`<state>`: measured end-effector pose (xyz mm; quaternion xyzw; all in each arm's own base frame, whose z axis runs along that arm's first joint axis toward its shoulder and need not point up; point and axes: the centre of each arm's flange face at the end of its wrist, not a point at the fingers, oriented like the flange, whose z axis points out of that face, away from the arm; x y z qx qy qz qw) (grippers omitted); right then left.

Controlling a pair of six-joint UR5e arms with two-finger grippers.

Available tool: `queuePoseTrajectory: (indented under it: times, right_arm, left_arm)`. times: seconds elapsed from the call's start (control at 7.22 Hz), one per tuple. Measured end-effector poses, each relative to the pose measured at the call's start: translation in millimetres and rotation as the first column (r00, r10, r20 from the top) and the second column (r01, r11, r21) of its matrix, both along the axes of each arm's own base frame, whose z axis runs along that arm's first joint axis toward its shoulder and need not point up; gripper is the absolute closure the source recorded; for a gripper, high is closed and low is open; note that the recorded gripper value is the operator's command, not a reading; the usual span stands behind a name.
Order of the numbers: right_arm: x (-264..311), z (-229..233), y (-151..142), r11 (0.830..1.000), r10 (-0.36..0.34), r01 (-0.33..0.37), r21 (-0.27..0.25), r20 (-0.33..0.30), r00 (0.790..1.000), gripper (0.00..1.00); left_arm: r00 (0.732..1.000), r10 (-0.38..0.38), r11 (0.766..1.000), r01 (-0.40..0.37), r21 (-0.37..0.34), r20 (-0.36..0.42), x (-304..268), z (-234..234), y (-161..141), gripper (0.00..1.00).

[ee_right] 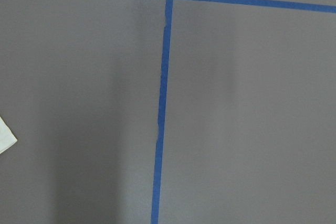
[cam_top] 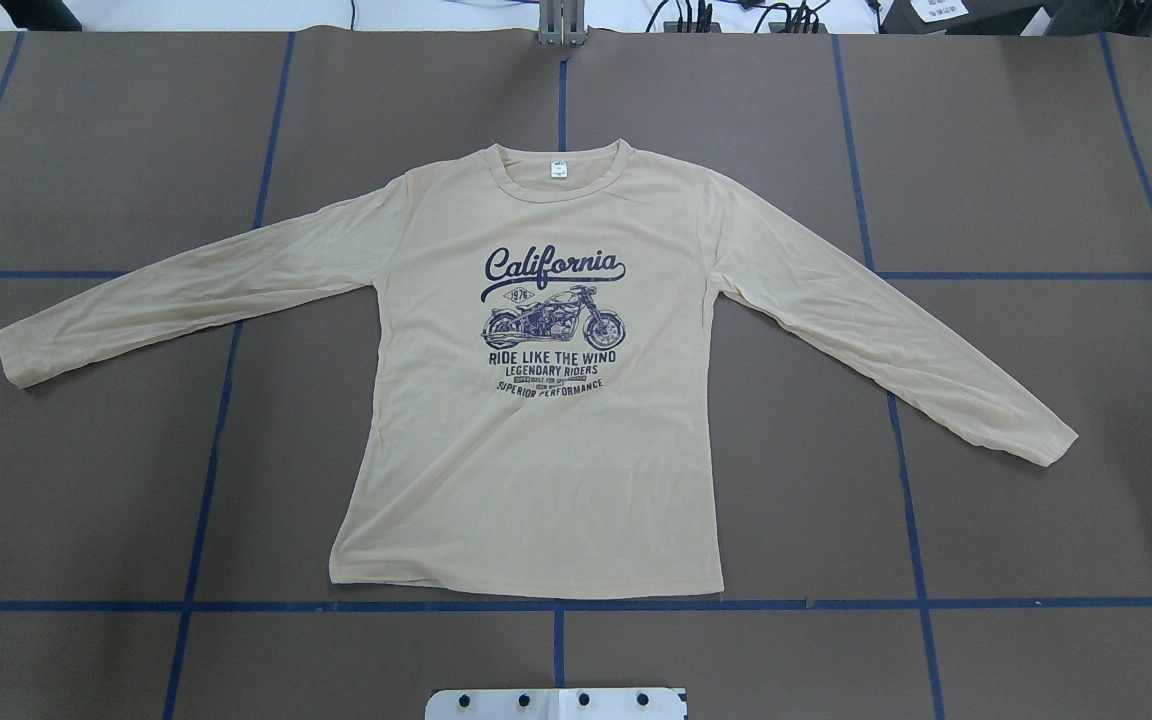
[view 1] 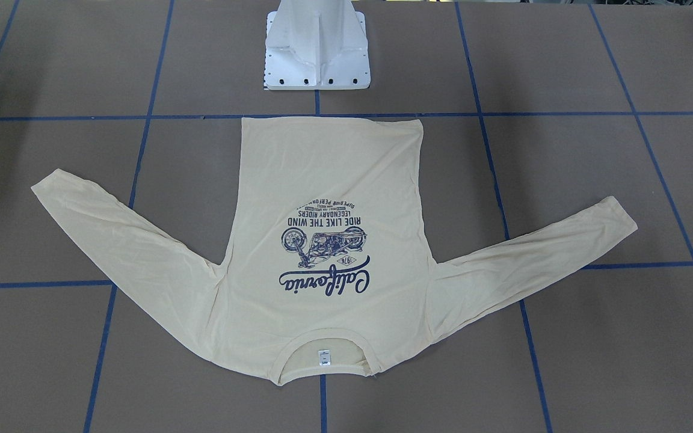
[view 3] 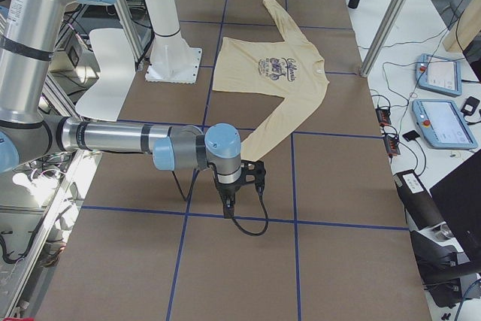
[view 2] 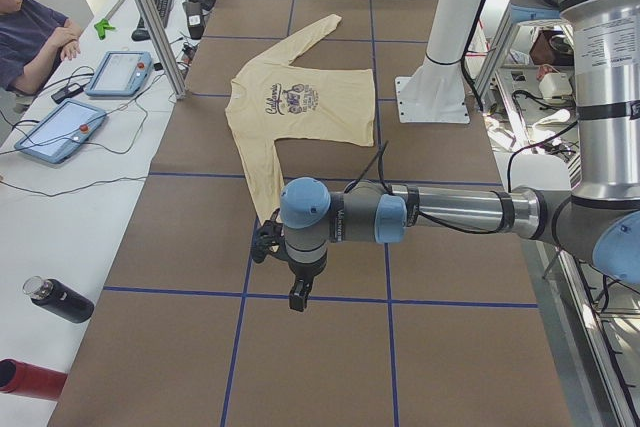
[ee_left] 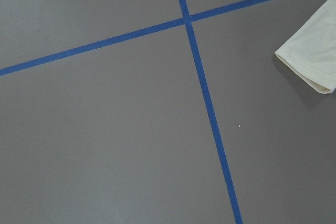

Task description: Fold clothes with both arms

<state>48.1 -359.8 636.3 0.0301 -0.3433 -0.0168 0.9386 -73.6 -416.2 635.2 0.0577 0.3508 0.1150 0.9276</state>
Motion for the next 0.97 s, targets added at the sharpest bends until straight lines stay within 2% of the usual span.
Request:
queuePoseTrajectory:
  times: [0.28, 0.55, 0.83, 0.97]
  right_arm:
    - [-0.3, -1.5, -1.5, 1.0, -0.001, 0.001, 0.004, 0.0, 1.0, 0.0]
    - [-1.1, -15.6, -11.9, 0.999, 0.004, -0.004, 0.035, 0.003, 1.0, 0.0]
    - [-3.4, -44.8, -30.3, 0.993, 0.028, -0.03, 0.113, 0.014, 0.999, 0.0]
    - [-14.2, -56.5, -36.6, 0.989, 0.055, -0.059, 0.134, 0.034, 0.998, 0.0]
  left_arm:
    - [0.999, 0.033, 0.999, -0.034, 0.032, 0.004, -0.2, -0.7, -0.1, 0.0]
    - [0.998, 0.067, 0.991, -0.069, 0.114, 0.014, -0.4, -25.9, -3.9, 0.0]
    - [0.998, 0.055, 0.97, -0.059, 0.236, 0.024, -1.0, -89.7, -12.3, 0.0]
    - [0.999, 0.046, 0.949, -0.052, 0.31, 0.027, -1.2, -127.7, -16.0, 0.0]
